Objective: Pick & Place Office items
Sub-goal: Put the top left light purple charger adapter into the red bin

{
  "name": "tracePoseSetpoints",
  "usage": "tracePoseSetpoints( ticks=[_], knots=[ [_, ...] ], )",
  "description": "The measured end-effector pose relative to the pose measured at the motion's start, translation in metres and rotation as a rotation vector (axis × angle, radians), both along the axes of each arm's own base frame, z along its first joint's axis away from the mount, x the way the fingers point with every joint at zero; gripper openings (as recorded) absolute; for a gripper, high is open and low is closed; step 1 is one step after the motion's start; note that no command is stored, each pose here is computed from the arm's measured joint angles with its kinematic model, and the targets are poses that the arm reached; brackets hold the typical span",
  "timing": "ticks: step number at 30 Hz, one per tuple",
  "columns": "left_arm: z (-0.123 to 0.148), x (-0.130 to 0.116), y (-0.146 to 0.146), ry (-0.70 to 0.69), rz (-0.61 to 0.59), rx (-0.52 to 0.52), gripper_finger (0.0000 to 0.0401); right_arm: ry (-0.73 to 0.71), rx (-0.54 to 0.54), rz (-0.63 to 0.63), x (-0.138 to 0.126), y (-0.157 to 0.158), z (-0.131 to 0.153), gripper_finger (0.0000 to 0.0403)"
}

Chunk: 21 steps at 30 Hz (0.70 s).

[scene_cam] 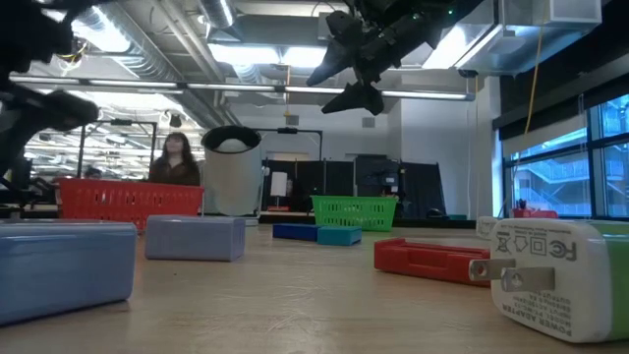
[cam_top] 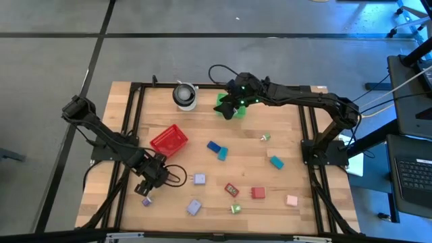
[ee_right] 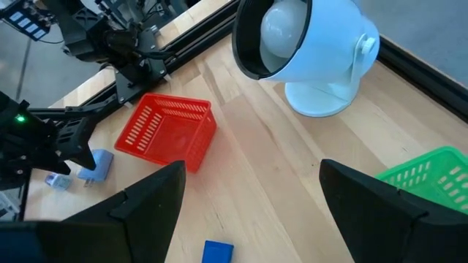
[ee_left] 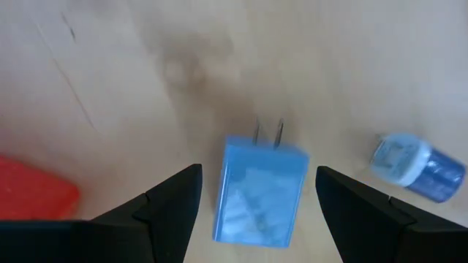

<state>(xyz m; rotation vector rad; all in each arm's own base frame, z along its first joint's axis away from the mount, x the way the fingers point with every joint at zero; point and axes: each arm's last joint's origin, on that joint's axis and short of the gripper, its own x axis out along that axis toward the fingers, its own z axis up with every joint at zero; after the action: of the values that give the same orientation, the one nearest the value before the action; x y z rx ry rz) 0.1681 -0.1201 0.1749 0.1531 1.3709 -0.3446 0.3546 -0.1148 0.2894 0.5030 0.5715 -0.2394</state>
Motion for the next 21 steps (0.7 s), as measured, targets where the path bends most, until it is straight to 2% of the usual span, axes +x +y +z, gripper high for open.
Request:
tracePoseSetpoints(
  ticks=[4, 13, 21],
  knots=[
    [-0.008, -0.005, 0.003, 0.028, 0.021, 0.012, 0.0265, 0.0, -0.002, 0.009, 0.001, 0.003, 0.0, 0.0318],
    [-0.024, -0.006, 0.003, -0.02, 0.001, -0.06, 0.0265, 0.009, -0.03, -0.026, 0.002, 0.004, 0.0, 0.0318],
    [-0.038, -0.012, 0.007, -0.019, -0.003, -0.063, 0.0265, 0.011, -0.036, -0.036, 0.002, 0.004, 0.0, 0.0318]
  ],
)
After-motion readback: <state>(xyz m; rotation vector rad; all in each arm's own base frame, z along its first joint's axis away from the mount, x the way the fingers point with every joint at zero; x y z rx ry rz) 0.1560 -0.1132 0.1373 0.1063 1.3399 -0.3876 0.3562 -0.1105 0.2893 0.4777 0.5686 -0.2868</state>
